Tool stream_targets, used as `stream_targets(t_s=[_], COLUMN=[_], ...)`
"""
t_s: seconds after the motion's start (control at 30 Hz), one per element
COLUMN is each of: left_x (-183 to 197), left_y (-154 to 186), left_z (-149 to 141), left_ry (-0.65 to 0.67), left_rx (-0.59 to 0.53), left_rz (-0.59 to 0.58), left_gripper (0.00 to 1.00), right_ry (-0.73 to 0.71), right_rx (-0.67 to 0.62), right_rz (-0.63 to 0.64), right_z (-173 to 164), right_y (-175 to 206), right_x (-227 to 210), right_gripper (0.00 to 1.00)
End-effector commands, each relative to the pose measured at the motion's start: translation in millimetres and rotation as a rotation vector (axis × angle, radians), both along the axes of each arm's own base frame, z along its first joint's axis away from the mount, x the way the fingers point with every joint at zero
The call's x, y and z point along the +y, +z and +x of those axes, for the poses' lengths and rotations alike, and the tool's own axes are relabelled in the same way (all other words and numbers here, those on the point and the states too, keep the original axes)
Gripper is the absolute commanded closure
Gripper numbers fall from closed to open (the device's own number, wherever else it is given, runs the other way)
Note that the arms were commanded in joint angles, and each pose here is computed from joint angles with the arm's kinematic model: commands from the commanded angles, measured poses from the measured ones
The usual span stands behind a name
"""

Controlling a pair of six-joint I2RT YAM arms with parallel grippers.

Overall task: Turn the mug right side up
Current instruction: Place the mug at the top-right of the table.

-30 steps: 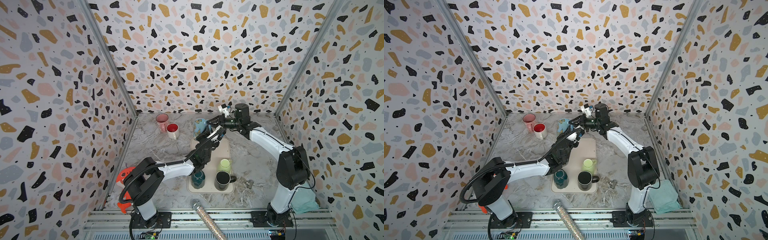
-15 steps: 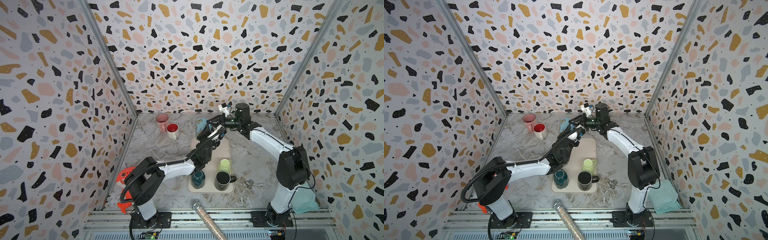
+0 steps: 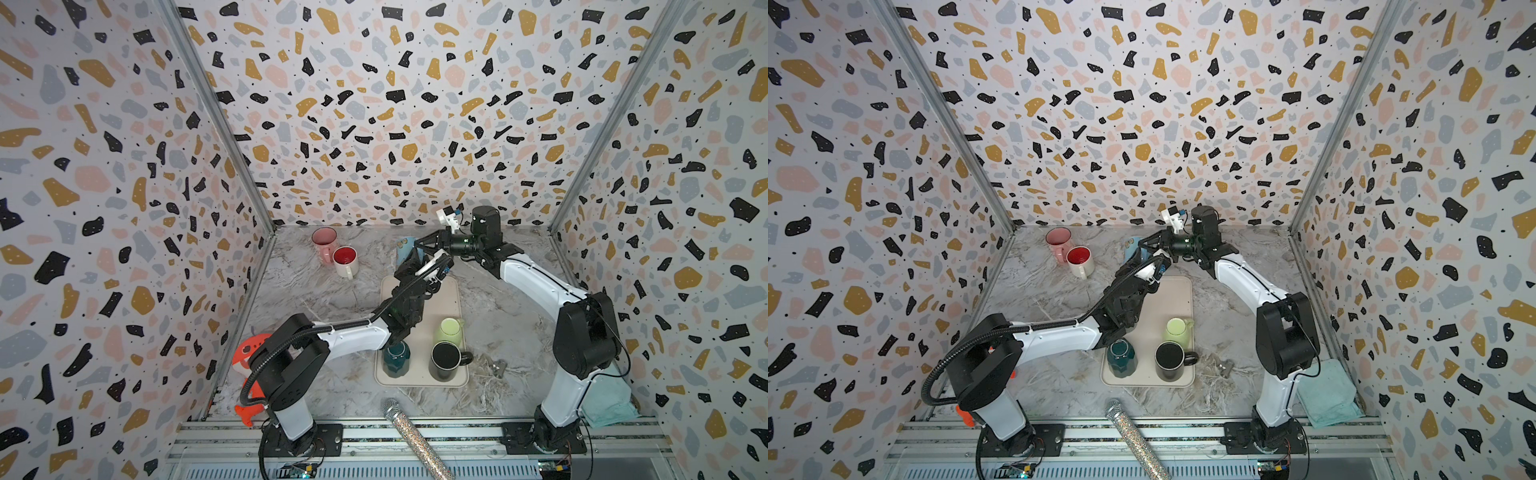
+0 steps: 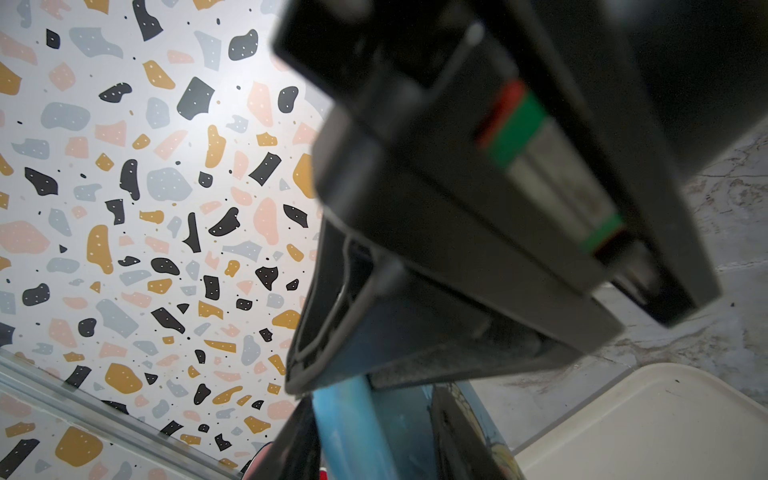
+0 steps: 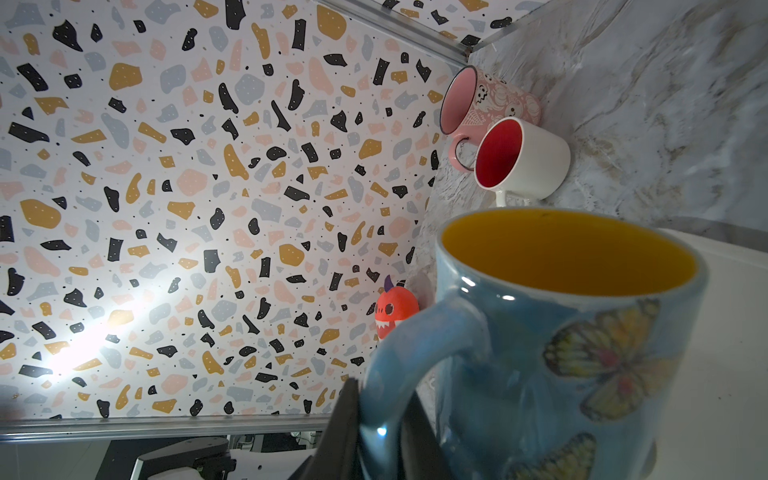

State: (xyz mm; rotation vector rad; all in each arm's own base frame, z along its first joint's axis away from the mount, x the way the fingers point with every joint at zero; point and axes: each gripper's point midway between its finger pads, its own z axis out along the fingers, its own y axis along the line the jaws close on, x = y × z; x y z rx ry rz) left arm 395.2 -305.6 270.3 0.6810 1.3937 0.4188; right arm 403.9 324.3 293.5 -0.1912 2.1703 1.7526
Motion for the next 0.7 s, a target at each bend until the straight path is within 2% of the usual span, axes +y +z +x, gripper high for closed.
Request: stream_targets(t_s=[0.0,0.43,0.67], left_x=[13.6,15.2,21.6], left_y=[68.7,66.4,69.2], left_z=[-1.2,-5.3,-5.1], left_ry=[0.037,0.021,0.053], left_rx=[-0.156,-0.15,-0.154], left_rz=[-0.177,-0.169,-0.174], left_gripper=[0.57,0.56,0.56], right_ry=[-0.036,-0.078,-0.142], right_rx=[-0.053,-0.065,-0.124], right_rz=[0.006,0.002,-0.046], right_z=[14.9,33.1,49.7], right_y=[3.3,-2.2,-6.8], right_x=[-12.2,-24.5,-47.5], right_gripper=[1.0,1.0,1.0])
